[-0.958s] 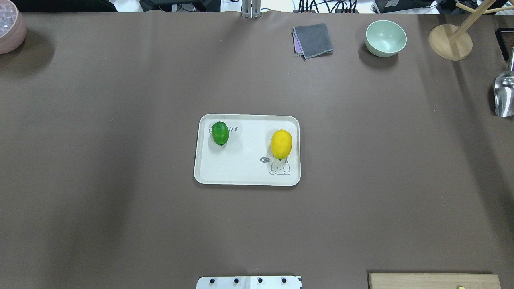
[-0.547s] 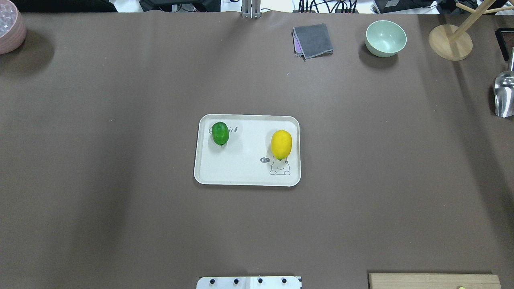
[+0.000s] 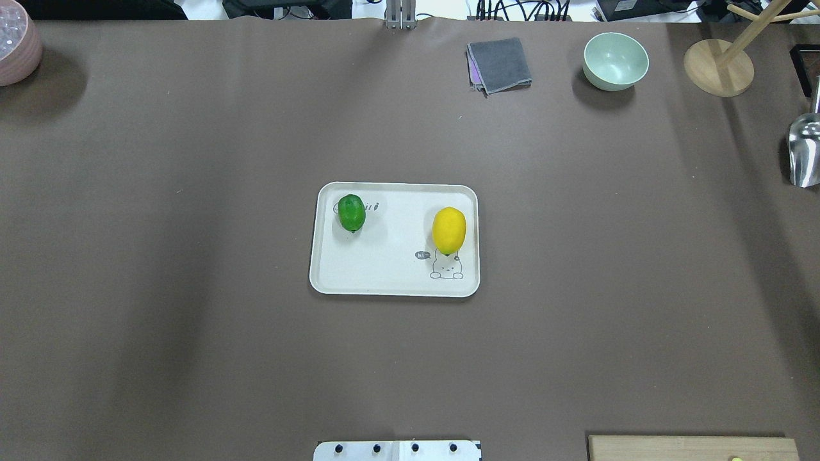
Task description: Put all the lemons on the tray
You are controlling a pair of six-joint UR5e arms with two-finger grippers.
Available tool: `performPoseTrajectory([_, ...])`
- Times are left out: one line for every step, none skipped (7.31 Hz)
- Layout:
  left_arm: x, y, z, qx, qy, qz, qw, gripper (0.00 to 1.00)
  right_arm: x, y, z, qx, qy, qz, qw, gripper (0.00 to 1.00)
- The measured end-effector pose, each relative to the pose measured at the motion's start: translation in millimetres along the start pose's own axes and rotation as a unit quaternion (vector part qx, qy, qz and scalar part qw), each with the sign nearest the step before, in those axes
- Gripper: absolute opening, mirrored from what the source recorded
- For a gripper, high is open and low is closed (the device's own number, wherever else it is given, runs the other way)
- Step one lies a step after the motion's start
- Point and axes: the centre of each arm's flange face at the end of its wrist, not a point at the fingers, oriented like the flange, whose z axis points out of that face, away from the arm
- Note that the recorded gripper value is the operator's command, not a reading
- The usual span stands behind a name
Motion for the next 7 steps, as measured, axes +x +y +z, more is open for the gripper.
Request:
performPoseTrajectory([1.7,-1.3,-1.9,0.009,-0.002,0.010,0.9999,0.98,0.0,0.0,0.0,0.000,0.000,0.000,1.0000,1.00])
performPoseTrajectory([3.3,-2.1,-3.8,0.017,-0.004,0.018,0.9997,0.98,0.1,0.0,0.0,0.000,0.000,0.000,1.0000,1.00])
performPoseTrajectory([3.9,-2.3,-4.7,0.021,-0.006,0.022,0.9995,0.98,0.2,0.0,-0.1,0.000,0.000,0.000,1.0000,1.00])
performPoseTrajectory([4.3,-2.4,-5.1,0.022,-0.007,0.023,0.9995,0.98,0.2,0.1,-0.1,0.000,0.000,0.000,1.0000,1.00])
performPoseTrajectory([4.5,-2.2,-5.3,0.022,-0.007,0.024,0.9994,0.98,0.2,0.0,-0.1,0.000,0.000,0.001,1.0000,1.00])
performPoseTrajectory([4.7,-2.2,-5.6,0.023,-0.007,0.024,0.9994,0.98,0.2,0.0,-0.1,0.000,0.000,0.001,1.0000,1.00])
performPoseTrajectory([4.8,-2.1,-5.5,0.022,-0.008,0.024,0.9994,0.98,0.1,0.1,-0.2,0.000,0.000,0.001,1.0000,1.00])
